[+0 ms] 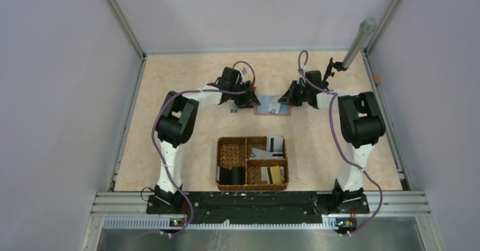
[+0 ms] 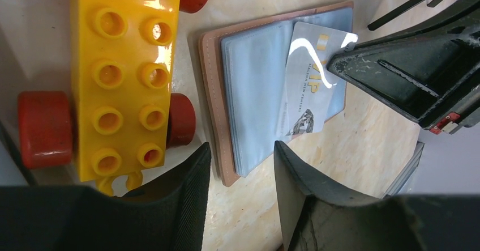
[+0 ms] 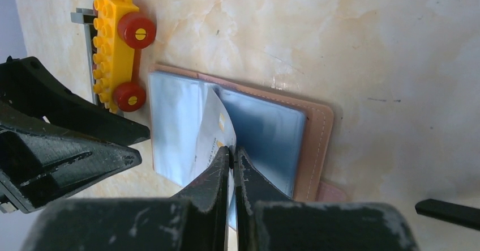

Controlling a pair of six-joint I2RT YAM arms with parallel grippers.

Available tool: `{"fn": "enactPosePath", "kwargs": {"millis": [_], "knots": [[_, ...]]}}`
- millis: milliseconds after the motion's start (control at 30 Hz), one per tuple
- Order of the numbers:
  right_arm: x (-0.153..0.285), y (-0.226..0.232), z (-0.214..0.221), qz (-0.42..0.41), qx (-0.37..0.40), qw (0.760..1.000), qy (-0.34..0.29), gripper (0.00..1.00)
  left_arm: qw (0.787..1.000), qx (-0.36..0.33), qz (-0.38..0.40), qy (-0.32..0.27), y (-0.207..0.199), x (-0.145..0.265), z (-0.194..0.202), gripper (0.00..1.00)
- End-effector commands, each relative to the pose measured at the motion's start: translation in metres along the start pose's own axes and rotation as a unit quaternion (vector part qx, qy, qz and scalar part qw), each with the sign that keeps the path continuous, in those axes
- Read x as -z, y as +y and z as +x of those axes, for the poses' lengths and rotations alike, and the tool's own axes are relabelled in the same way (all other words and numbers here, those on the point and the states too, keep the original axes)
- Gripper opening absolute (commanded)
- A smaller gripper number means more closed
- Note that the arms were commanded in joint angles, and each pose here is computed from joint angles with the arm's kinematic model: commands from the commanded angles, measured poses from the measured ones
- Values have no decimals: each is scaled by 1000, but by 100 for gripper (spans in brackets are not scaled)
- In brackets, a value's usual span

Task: Put the credit cards into the card holder
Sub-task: Insert the credit card into the card holder.

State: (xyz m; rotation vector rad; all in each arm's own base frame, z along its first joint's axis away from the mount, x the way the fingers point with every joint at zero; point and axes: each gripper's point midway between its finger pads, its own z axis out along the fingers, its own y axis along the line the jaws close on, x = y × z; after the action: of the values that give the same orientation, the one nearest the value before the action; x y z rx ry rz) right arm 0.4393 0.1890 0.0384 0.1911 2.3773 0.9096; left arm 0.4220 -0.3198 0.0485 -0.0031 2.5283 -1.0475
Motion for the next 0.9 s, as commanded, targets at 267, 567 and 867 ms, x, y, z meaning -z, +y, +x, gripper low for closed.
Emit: {"fn": "enactPosePath", "kwargs": {"millis": [267, 567, 867], "knots": [[-18, -6, 13, -2, 14, 998, 57, 0, 1000, -22, 21, -3, -7, -12, -8, 41], [-21, -7, 27, 11, 14, 996, 91, 0, 1000, -22, 19, -3, -5, -15, -9, 38], [-10, -10, 23, 31, 24, 995, 87, 0, 1000, -19, 4, -7, 2, -16, -9, 32]]}}
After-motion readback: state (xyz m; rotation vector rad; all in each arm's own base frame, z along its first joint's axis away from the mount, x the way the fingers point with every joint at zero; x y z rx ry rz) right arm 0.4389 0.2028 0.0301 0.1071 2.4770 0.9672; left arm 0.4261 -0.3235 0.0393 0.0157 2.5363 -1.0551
